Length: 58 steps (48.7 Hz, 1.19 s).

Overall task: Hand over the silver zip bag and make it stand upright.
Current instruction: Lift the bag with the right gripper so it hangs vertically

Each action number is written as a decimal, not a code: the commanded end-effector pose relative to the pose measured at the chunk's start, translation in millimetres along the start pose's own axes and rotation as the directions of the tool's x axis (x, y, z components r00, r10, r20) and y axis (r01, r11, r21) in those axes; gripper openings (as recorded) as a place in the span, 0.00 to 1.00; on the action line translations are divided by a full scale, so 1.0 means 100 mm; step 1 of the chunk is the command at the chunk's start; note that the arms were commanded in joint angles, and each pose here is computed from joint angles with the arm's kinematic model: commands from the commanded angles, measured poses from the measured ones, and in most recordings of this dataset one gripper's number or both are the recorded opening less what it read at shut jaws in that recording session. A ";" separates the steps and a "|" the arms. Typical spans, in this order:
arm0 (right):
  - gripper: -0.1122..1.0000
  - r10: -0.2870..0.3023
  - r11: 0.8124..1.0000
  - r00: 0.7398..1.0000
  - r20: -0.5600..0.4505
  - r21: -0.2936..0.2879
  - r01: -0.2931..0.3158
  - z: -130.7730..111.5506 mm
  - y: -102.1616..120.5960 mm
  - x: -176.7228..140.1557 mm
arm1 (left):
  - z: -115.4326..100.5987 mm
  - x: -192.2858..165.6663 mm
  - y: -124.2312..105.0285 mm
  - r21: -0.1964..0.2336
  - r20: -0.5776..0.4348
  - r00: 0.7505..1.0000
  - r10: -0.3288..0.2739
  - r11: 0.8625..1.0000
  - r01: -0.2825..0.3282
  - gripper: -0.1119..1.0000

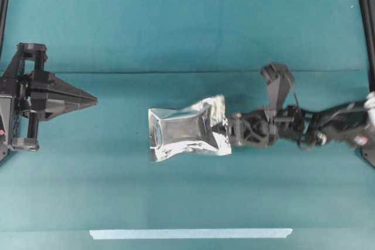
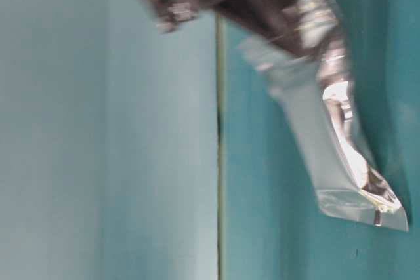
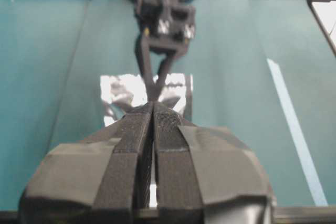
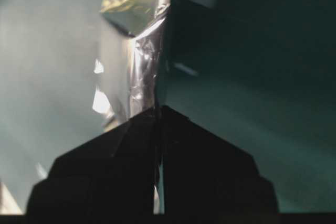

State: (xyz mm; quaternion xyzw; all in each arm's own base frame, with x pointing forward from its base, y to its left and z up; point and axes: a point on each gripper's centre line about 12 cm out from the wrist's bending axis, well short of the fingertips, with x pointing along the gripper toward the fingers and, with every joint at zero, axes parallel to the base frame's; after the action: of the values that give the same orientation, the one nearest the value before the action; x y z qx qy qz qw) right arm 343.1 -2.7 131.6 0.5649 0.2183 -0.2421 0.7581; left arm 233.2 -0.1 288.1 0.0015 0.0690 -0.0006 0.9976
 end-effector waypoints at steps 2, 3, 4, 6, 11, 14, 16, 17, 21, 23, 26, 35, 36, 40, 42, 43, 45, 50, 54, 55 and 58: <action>0.11 0.030 0.997 0.998 -0.056 -0.070 -0.034 0.15 0.31 -0.14 | 0.05 0.00 0.00 0.000 0.015 1.000 -0.002 1.000 0.002 0.09; 0.11 0.028 0.996 0.997 -0.071 -0.086 -0.034 0.18 0.34 -0.16 | 0.06 0.00 0.00 -0.001 0.017 1.000 -0.002 1.000 0.002 0.09; 0.11 0.023 0.994 0.996 -0.086 -0.101 -0.031 0.21 0.37 -0.17 | 0.05 0.00 0.00 0.002 0.015 1.000 -0.002 1.000 0.002 0.09; 0.11 0.016 0.991 0.994 -0.110 -0.129 -0.030 0.26 0.43 -0.19 | 0.04 0.00 0.00 0.000 0.014 1.000 -0.002 1.000 0.002 0.09; 0.11 0.001 0.980 0.986 -0.169 -0.196 -0.035 0.42 0.59 -0.25 | 0.02 0.00 0.00 0.000 0.008 1.000 -0.002 1.000 0.002 0.09; 0.11 -0.002 0.975 0.980 -0.198 -0.220 -0.043 0.48 0.68 -0.28 | 0.02 0.00 0.00 -0.001 0.008 1.000 -0.002 1.000 0.002 0.09; 0.11 -0.004 0.970 0.977 -0.215 -0.238 -0.048 0.51 0.73 -0.29 | 0.01 0.00 0.00 -0.002 0.006 1.000 0.000 1.000 0.000 0.09; 0.11 -0.006 0.967 0.975 -0.223 -0.248 -0.051 0.52 0.75 -0.29 | 0.02 0.00 0.00 -0.003 0.008 1.000 -0.002 1.000 0.002 0.09; 0.11 -0.016 0.958 0.968 -0.249 -0.283 -0.057 0.60 0.83 -0.30 | 0.00 0.00 0.00 0.002 0.002 1.000 0.000 1.000 0.000 0.09; 0.11 -0.017 0.951 0.965 -0.260 -0.301 -0.064 0.63 0.88 -0.32 | -0.01 0.01 0.00 0.003 -0.005 1.000 0.001 1.000 -0.001 0.09; 0.11 -0.019 0.940 0.961 -0.276 -0.333 -0.077 0.67 0.96 -0.34 | -0.02 0.01 0.01 -0.001 -0.014 1.000 0.005 1.000 -0.005 0.09; 0.11 -0.074 0.898 0.932 -0.354 -0.430 -0.091 0.69 1.12 -0.42 | -0.03 0.01 0.05 -0.026 -0.020 1.000 0.021 0.999 -0.022 0.09; 0.11 -0.085 0.894 0.929 -0.360 -0.440 -0.089 0.69 1.13 -0.42 | -0.03 0.01 0.06 -0.028 -0.020 1.000 0.024 0.999 -0.025 0.09; 0.11 -0.127 0.872 0.912 -0.390 -0.481 -0.084 0.68 1.18 -0.44 | -0.03 0.01 0.09 -0.036 -0.023 0.999 0.036 0.999 -0.037 0.09; 0.11 -0.150 0.858 0.904 -0.400 -0.507 -0.082 0.68 1.21 -0.44 | -0.04 0.01 0.10 -0.038 -0.025 0.999 0.041 0.998 -0.042 0.09; 0.11 -0.160 0.852 0.900 -0.405 -0.517 -0.081 0.68 1.23 -0.45 | -0.04 0.01 0.10 -0.039 -0.026 0.999 0.041 0.998 -0.042 0.09; 0.11 -0.184 0.834 0.893 -0.411 -0.546 -0.079 0.68 1.26 -0.45 | -0.04 0.01 0.10 -0.035 -0.026 0.999 0.042 0.998 -0.043 0.09; 0.11 -0.259 0.767 0.875 -0.410 -0.638 -0.072 0.67 1.34 -0.41 | -0.04 0.01 0.10 -0.038 -0.028 0.999 0.042 0.998 -0.043 0.09; 0.11 -0.311 0.713 0.859 -0.405 -0.698 -0.071 0.66 1.39 -0.37 | -0.06 0.01 0.10 -0.047 -0.036 0.998 0.042 0.998 -0.044 0.09; 0.11 -0.323 0.698 0.855 -0.405 -0.713 -0.073 0.66 1.40 -0.36 | -0.07 0.02 0.10 -0.051 -0.042 0.998 0.044 0.998 -0.046 0.09; 0.11 -0.355 0.654 0.842 -0.406 -0.751 -0.086 0.65 1.44 -0.34 | -0.10 0.03 0.12 -0.065 -0.052 0.997 0.048 0.997 -0.052 0.09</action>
State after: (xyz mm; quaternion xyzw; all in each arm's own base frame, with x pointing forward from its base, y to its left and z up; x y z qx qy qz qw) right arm 402.1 -29.6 262.2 0.2673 0.5344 -0.0443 0.8006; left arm 232.5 9.9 275.5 -0.0243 0.0960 0.0231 0.9948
